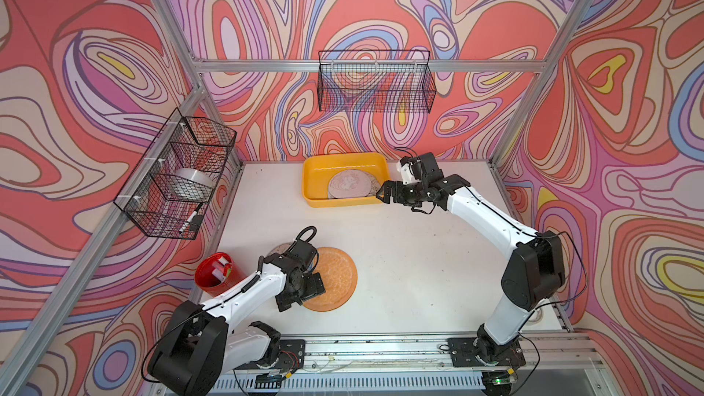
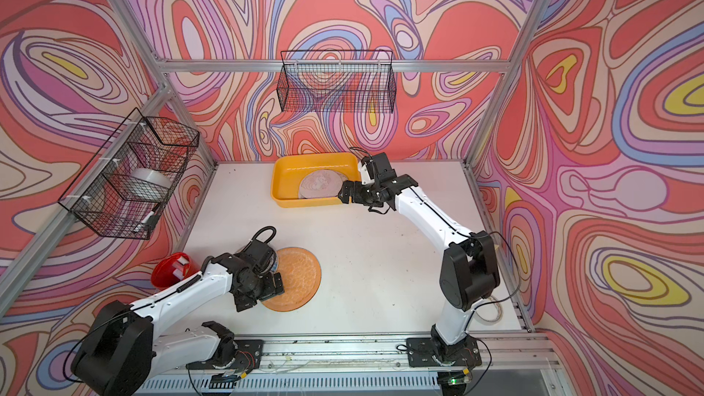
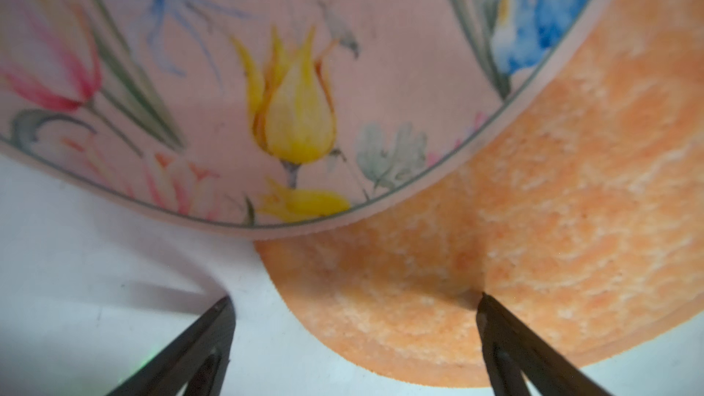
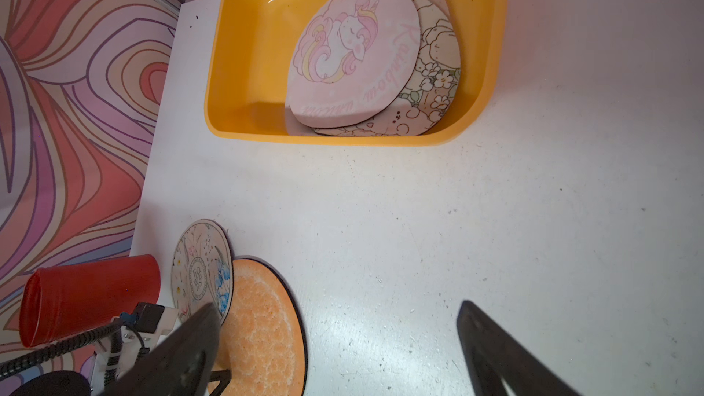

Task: Put the coasters into the storage box
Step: Move the coaster to the center of the board.

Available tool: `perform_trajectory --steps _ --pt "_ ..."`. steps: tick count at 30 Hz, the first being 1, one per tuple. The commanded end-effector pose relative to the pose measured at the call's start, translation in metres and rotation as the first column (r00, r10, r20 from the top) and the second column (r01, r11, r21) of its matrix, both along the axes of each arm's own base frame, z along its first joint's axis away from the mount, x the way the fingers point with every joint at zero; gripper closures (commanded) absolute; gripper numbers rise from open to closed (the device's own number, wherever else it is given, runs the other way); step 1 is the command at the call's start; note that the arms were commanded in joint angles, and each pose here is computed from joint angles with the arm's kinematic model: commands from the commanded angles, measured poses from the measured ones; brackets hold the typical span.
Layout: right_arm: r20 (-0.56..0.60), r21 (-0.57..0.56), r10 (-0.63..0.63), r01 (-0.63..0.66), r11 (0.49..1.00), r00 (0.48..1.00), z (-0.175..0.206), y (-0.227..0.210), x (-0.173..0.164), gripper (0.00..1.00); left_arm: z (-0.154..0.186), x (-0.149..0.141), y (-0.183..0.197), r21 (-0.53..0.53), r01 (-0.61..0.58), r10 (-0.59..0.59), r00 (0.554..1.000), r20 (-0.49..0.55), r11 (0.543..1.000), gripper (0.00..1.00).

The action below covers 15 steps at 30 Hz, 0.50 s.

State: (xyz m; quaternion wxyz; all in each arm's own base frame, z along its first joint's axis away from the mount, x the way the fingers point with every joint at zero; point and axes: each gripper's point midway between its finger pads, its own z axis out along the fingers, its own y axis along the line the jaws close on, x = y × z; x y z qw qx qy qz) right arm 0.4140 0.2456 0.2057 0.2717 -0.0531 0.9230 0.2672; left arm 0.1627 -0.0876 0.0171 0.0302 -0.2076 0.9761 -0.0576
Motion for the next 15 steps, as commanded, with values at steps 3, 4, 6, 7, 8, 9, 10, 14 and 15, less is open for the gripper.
perform_trajectory --steps 3,4,6,7,8,9,10,14,15 --pt "0.004 -0.007 -0.008 0.008 1.0 1.0 -0.001 0.0 0.002 0.02 -0.005 0.026 -0.008 -0.03 0.006 -0.002 0.994 0.109 1.0 0.0" --pt "0.005 -0.008 -0.007 0.007 1.0 1.0 -0.001 0.0 0.001 0.02 -0.006 0.029 -0.009 -0.032 0.009 -0.005 0.993 0.115 0.999 0.0" --pt "0.001 -0.008 -0.009 0.009 1.0 1.0 -0.002 -0.001 0.0 0.02 -0.009 0.032 -0.01 -0.028 0.016 -0.013 0.993 0.113 0.999 0.0" --pt "0.001 -0.009 -0.009 0.009 1.0 1.0 -0.003 -0.001 0.0 0.02 -0.011 0.033 -0.011 -0.027 0.017 -0.014 0.994 0.108 0.999 0.0" --pt "0.0 -0.011 -0.01 0.01 1.0 1.0 -0.003 -0.001 -0.001 0.02 -0.013 0.034 -0.012 -0.03 0.021 -0.018 0.994 0.105 0.999 0.0" --pt "0.0 -0.012 -0.011 0.011 1.0 1.0 -0.003 -0.002 -0.001 0.02 -0.015 0.035 -0.013 -0.032 0.025 -0.022 0.994 0.104 0.999 0.0" --pt "-0.001 -0.012 -0.012 0.012 1.0 1.0 -0.004 -0.002 -0.002 0.02 -0.016 0.038 -0.014 -0.032 0.033 -0.029 0.994 0.107 0.999 0.0" --pt "-0.005 -0.013 -0.012 0.012 1.0 1.0 -0.006 -0.002 -0.003 0.02 -0.02 0.048 -0.023 -0.04 0.089 -0.084 0.99 0.11 0.995 0.0" --pt "-0.009 -0.013 -0.012 0.011 1.0 1.0 -0.008 -0.003 -0.003 0.02 -0.021 0.05 -0.027 -0.049 0.106 -0.1 0.989 0.106 0.993 0.0"
